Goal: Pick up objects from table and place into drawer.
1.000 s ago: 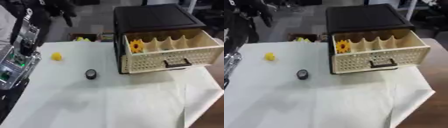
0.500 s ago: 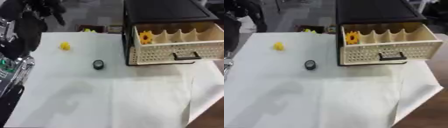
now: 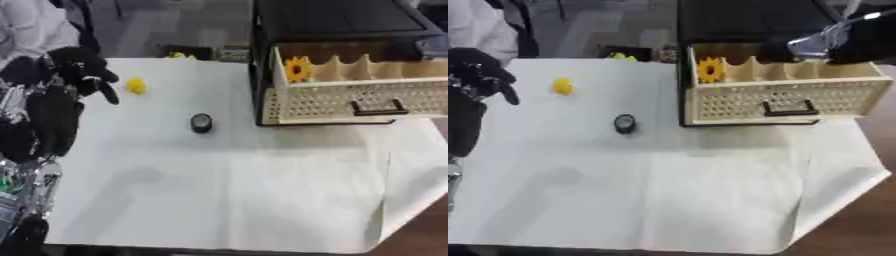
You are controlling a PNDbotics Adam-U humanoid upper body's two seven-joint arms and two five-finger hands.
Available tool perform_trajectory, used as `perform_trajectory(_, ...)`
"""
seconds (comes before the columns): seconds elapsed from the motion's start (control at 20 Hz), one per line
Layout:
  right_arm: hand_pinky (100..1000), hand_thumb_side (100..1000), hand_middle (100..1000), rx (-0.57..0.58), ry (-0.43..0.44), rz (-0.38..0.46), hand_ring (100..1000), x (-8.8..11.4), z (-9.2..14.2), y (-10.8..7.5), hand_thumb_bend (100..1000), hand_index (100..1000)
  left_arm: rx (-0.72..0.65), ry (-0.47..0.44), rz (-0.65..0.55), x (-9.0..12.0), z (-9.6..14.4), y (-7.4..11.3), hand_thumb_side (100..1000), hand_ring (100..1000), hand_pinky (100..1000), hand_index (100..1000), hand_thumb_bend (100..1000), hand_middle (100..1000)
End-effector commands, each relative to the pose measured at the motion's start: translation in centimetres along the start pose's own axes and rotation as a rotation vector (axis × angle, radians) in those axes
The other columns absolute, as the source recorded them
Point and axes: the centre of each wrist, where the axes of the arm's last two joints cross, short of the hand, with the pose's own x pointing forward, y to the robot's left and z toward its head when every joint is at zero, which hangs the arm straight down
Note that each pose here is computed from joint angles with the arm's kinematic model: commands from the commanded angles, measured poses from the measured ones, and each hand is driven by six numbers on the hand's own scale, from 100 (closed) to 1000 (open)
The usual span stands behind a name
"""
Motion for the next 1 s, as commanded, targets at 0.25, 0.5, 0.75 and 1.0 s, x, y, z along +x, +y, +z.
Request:
perform_trajectory(0.25, 100, 541, 361, 0.242, -0.039, -0.040, 337, 0.7, 0.6, 1.6, 1000, 673, -0.001, 0.055, 0.028, 0.6, 2.0, 0.7, 1000, 615, 454, 754, 113, 629)
perform_trajectory(0.5, 100, 541, 366, 0.364, -0.025, -0.114, 317, 0.7, 1.0, 2.2, 1000, 677, -0.044, 0.060, 0.047, 0.9, 2.3, 1.2, 1000, 613, 453, 746, 113, 627)
perform_trajectory(0.75, 100, 541, 359, 0.458, -0.003, -0.184, 310, 0.2, 1.4, 2.0, 1000, 674, -0.058, 0.067, 0.051, 1.0, 2.5, 1.4, 1000, 612, 453, 744, 113, 626)
perform_trajectory(1.0, 100, 541, 358, 0.542, 0.019, -0.251, 309, -0.3, 1.8, 1.5, 1000, 672, -0.059, 0.072, 0.049, 0.9, 2.5, 1.4, 1000, 610, 452, 740, 114, 625)
